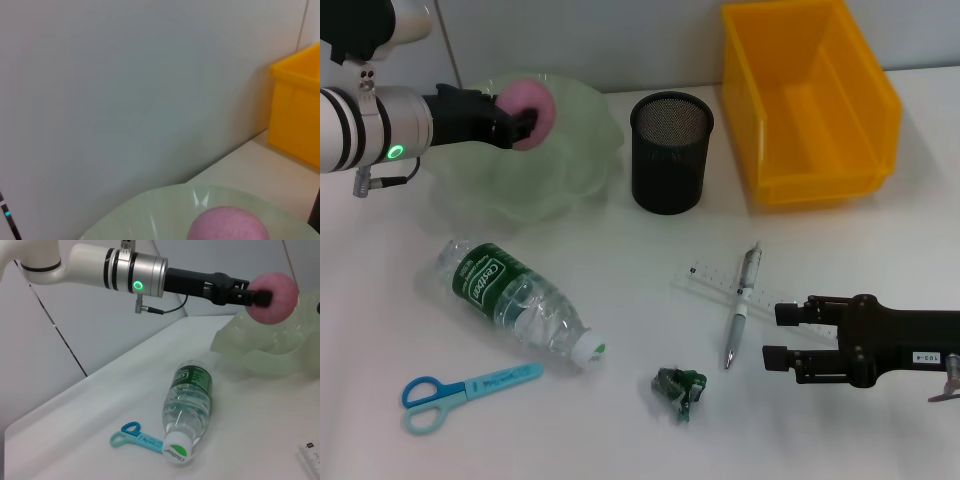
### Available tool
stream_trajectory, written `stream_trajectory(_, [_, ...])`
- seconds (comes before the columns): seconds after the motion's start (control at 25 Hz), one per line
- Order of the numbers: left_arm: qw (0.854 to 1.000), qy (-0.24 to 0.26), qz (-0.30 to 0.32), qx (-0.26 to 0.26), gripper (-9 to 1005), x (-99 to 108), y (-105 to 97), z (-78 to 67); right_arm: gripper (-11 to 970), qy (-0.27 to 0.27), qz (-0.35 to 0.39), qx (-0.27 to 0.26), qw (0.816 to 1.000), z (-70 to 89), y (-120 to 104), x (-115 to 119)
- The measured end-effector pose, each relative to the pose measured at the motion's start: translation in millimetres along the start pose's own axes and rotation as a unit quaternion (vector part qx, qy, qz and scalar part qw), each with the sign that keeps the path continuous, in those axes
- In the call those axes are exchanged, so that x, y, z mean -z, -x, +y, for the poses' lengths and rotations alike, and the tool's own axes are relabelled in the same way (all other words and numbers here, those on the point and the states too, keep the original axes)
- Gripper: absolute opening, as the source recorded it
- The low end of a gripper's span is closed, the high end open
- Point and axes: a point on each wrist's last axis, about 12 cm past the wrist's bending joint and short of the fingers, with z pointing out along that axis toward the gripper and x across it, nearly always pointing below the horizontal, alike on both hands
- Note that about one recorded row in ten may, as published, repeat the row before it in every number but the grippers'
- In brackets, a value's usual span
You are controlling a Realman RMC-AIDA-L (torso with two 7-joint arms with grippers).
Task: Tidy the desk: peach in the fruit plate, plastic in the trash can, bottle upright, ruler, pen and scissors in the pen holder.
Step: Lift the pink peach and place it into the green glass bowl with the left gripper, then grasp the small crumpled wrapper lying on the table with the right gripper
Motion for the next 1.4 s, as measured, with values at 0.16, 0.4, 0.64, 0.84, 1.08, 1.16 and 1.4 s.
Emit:
stream_trajectory(0.16, [1.0,-0.002,0.0,0.001,420,0.0,-0.1,-0.4,752,0.0,-0.001,0.0,1.0,0.1,0.1,0.1])
stream_trajectory(0.4, [1.0,-0.002,0.001,0.003,643,0.0,-0.2,-0.4,752,0.0,-0.001,-0.001,1.0,0.3,-0.4,0.5])
stream_trajectory(0.64, [1.0,-0.001,0.001,0.005,805,0.2,-0.1,0.1,751,0.001,0.0,-0.001,1.0,0.5,-0.5,0.3])
stream_trajectory(0.84, [1.0,-0.001,0.001,0.005,847,0.3,-0.1,0.1,752,0.001,0.0,-0.001,1.0,0.6,-0.6,0.1])
stream_trajectory(1.08, [1.0,-0.006,0.001,0.0,847,1.5,1.7,0.0,752,0.0,-0.001,-0.001,1.0,0.2,-0.3,0.4])
stream_trajectory(1.16, [1.0,-0.016,0.0,-0.003,847,3.5,3.5,-1.4,752,-0.002,-0.002,-0.001,1.0,-0.2,0.0,0.6])
stream_trajectory(1.4, [0.987,-0.142,-0.07,-0.006,847,56.0,14.5,-14.4,751,-0.001,-0.002,0.002,1.0,-0.9,2.0,-0.4])
